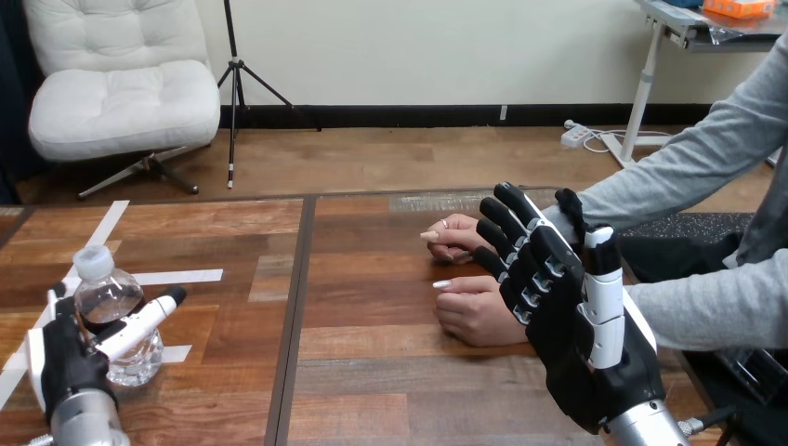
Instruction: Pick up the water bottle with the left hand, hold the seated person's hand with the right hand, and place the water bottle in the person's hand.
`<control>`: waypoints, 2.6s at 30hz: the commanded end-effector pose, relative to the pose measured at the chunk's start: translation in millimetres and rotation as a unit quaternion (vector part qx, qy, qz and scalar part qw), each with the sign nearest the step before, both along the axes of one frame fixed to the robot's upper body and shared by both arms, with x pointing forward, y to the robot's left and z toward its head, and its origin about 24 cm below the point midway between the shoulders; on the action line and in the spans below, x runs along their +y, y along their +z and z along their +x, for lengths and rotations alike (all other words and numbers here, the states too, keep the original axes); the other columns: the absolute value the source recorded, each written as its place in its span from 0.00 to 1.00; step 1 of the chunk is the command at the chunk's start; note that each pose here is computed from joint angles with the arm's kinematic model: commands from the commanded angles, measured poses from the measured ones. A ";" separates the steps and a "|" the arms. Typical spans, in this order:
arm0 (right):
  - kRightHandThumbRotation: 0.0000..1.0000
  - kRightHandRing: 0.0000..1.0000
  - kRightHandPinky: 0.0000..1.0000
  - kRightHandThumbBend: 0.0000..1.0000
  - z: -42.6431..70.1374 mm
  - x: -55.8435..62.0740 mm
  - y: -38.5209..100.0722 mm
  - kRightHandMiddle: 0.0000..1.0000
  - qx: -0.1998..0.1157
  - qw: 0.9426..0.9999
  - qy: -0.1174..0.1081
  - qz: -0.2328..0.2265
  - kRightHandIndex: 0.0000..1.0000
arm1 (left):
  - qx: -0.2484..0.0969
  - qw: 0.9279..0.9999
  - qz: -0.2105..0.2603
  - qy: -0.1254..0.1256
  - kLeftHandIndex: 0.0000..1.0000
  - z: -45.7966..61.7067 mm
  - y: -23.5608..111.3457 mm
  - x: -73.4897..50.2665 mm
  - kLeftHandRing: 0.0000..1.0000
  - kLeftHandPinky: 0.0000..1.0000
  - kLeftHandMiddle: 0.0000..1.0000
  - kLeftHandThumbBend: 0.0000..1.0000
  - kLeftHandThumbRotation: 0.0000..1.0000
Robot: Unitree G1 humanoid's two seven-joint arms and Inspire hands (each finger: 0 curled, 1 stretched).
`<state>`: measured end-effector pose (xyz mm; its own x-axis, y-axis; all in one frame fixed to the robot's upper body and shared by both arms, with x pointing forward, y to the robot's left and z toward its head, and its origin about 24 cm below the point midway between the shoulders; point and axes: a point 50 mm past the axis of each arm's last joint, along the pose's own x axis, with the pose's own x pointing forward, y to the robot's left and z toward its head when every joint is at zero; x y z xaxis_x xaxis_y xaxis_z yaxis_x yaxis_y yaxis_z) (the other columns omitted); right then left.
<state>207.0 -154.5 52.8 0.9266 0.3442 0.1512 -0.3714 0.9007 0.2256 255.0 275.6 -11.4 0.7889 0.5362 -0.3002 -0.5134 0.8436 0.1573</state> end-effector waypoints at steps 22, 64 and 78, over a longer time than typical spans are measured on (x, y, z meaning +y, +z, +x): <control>1.00 0.99 1.00 0.81 9.3 3.8 21.1 0.98 -0.053 0.999 0.009 0.008 0.97 | 0.000 0.993 0.079 0.088 0.74 15.6 25.3 3.7 0.75 0.70 0.76 0.81 0.00; 1.00 0.99 1.00 0.84 9.5 3.9 20.4 0.97 -0.051 0.999 0.006 0.009 0.97 | -0.043 0.985 0.137 0.094 0.48 11.4 20.6 6.3 0.42 0.38 0.46 0.76 0.00; 1.00 0.99 1.00 0.84 9.3 4.2 20.1 0.97 -0.052 0.999 0.007 0.010 0.97 | -0.041 0.986 0.130 0.091 0.47 11.8 21.2 5.4 0.41 0.38 0.46 0.75 0.00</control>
<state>207.0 -154.4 52.8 0.9267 0.3439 0.1518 -0.3713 0.9004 0.2269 252.8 280.6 -7.5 0.6561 0.7417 -0.1394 -0.6782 0.6605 0.3223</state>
